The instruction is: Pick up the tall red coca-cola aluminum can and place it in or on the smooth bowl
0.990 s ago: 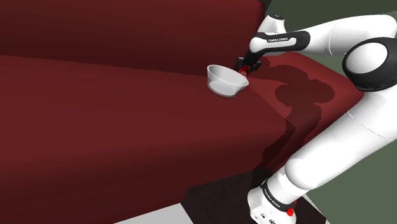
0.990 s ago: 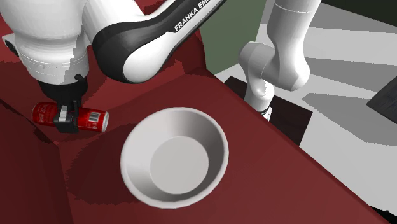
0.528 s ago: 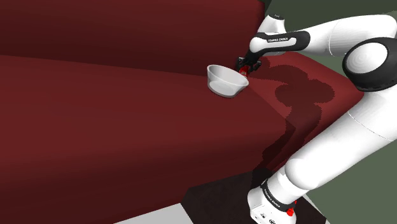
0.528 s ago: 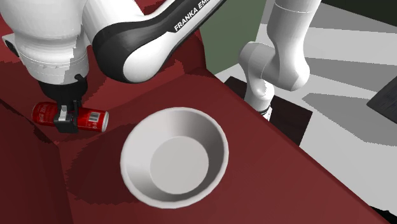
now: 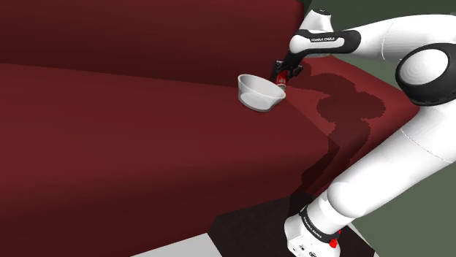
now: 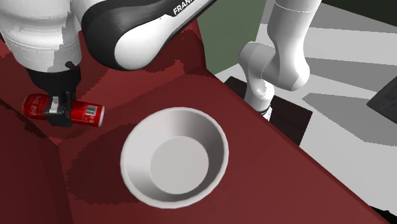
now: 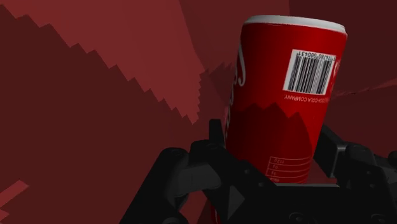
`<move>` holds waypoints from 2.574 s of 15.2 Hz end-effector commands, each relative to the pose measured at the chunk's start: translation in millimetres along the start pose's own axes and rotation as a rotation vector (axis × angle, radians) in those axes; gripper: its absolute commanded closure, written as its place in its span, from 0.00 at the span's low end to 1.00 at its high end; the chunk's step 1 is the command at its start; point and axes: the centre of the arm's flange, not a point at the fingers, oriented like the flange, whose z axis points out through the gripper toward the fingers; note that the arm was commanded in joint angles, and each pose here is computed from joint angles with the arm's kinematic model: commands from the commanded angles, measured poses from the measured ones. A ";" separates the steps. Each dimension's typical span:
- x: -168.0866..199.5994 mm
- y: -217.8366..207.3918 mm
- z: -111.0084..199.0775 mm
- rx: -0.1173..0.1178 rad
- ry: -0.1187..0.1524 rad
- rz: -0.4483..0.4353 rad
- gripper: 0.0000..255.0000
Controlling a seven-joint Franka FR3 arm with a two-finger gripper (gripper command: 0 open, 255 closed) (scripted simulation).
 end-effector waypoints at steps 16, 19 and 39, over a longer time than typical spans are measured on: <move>32.1 8.4 -84.1 0.000 0.000 0.000 1.00; 37.8 10.0 -98.8 0.000 0.000 0.000 1.00; -77.9 -83.3 -191.5 0.000 0.000 0.000 1.00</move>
